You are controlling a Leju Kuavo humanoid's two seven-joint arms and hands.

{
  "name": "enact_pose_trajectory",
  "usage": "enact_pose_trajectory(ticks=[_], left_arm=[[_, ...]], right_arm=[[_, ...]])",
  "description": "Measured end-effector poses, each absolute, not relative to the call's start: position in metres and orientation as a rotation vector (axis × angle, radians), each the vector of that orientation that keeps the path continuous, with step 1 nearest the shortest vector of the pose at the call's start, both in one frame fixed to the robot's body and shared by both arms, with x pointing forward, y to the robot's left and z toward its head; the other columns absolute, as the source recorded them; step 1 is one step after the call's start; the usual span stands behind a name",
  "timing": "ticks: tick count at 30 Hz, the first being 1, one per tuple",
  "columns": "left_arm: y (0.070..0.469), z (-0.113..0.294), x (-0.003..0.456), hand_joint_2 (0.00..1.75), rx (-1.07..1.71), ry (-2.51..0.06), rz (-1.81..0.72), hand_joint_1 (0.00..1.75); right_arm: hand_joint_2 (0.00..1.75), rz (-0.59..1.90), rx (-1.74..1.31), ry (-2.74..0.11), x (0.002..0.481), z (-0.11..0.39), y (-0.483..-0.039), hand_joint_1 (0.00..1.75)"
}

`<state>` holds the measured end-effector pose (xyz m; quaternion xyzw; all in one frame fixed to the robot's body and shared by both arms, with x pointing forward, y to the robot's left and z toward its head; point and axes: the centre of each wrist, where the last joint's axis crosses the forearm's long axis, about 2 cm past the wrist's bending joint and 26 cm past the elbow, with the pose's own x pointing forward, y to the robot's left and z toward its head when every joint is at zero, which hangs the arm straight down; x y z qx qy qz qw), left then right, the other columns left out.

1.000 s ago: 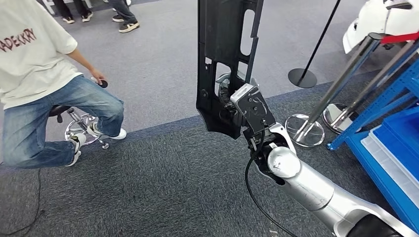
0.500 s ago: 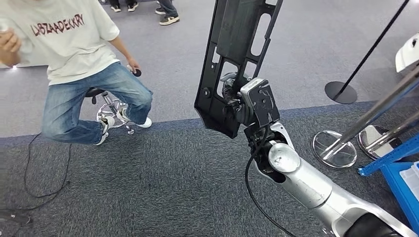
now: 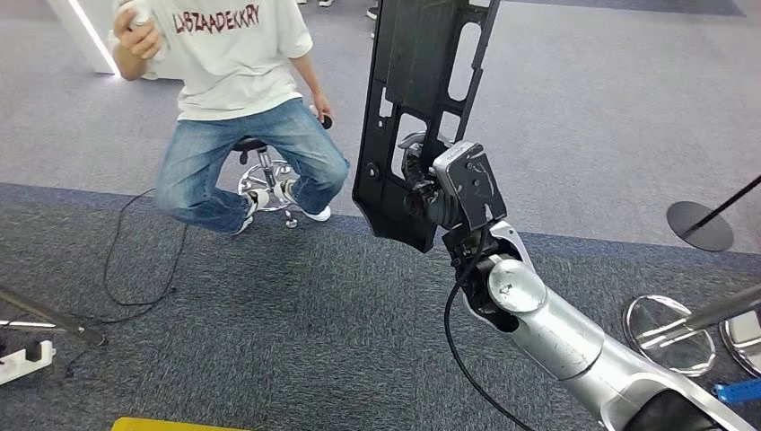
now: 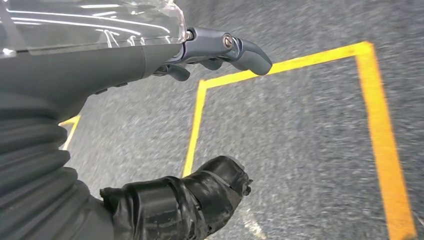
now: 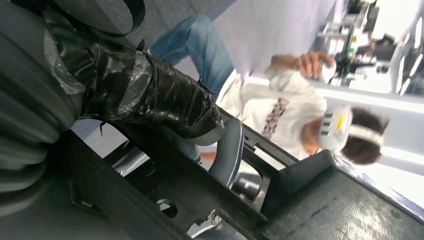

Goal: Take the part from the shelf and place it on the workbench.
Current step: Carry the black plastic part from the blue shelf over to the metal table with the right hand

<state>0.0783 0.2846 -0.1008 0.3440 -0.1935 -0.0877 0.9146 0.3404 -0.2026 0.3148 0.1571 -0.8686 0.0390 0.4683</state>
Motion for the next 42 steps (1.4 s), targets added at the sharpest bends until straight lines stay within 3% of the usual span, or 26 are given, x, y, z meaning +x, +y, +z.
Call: enact_pose_trajectory(ticks=[42], left_arm=[[0.2821,-0.101,0.0774,1.75,0.705,-0.386,-0.172,0.0]], right_arm=[[1.75,0.082,0.398,-2.127,0.341,0.3155,-0.2013,1.75]])
